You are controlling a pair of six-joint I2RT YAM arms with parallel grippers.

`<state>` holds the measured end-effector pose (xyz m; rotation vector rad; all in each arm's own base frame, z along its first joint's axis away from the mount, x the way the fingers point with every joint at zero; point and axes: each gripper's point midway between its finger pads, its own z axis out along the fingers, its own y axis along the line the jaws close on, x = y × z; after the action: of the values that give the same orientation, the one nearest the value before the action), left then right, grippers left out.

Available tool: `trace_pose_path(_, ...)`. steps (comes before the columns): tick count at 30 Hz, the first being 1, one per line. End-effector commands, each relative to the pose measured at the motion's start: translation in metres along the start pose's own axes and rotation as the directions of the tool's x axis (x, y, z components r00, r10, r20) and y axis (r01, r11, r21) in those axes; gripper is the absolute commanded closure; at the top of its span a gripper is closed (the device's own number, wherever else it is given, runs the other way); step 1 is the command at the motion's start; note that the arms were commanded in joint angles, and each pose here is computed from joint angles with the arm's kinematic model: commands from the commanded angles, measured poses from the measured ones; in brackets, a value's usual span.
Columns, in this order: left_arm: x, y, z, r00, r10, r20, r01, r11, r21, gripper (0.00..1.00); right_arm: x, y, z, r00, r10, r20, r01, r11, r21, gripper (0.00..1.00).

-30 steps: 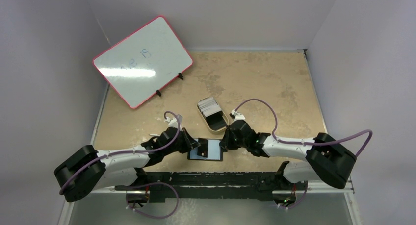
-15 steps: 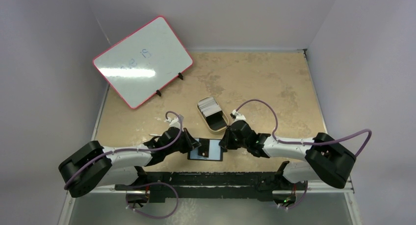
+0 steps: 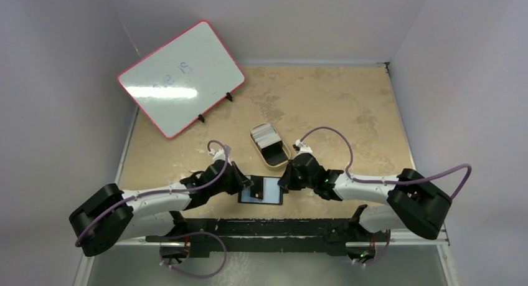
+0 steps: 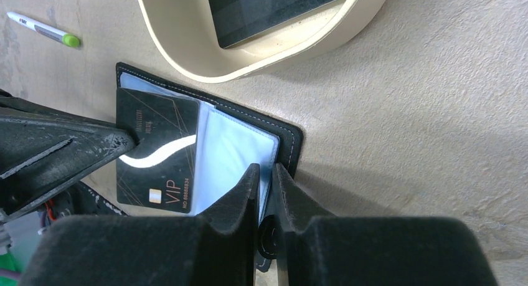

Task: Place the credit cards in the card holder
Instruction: Insert the credit card into the card holder.

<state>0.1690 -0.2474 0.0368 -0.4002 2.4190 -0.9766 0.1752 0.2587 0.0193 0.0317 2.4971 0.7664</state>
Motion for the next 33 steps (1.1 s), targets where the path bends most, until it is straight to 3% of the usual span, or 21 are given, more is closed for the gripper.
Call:
trace_pose_path(1,0.002,0.010,0.004,1.000,0.003,-0.010,-0.004,0.999,-0.054,1.00,0.004,-0.005,-0.001,1.000,0.010,-0.001,-0.010,1.000,0.014,0.87)
trace_pose_path(7,0.014,0.004,0.011,0.997,0.040,-0.069,-0.040,0.999,-0.009,1.00,0.002,-0.003,0.000,1.000,0.011,0.005,-0.011,1.000,0.006,0.87)
trace_pose_path(12,0.011,0.003,0.014,0.994,0.092,-0.065,-0.093,0.996,-0.011,1.00,0.002,-0.002,0.001,1.000,0.009,0.006,-0.009,1.000,0.003,0.87)
trace_pose_path(19,0.010,-0.007,0.019,0.996,0.073,-0.054,-0.071,0.997,0.032,1.00,0.000,-0.001,0.002,1.000,0.019,0.012,-0.019,1.000,0.002,0.88)
trace_pose_path(23,0.016,0.009,0.019,0.993,0.070,-0.099,-0.076,0.995,-0.062,1.00,0.000,-0.004,0.002,1.000,0.022,0.020,-0.022,1.000,0.017,0.89)
trace_pose_path(27,0.025,0.019,0.007,0.991,0.020,-0.132,-0.032,0.995,-0.097,1.00,-0.001,-0.005,0.001,0.999,0.034,0.030,-0.034,0.999,0.016,0.89)
trace_pose_path(33,0.023,0.024,-0.001,0.990,0.039,-0.139,-0.058,0.989,-0.134,1.00,-0.001,-0.006,0.001,0.999,0.033,0.034,-0.034,0.999,0.019,0.90)
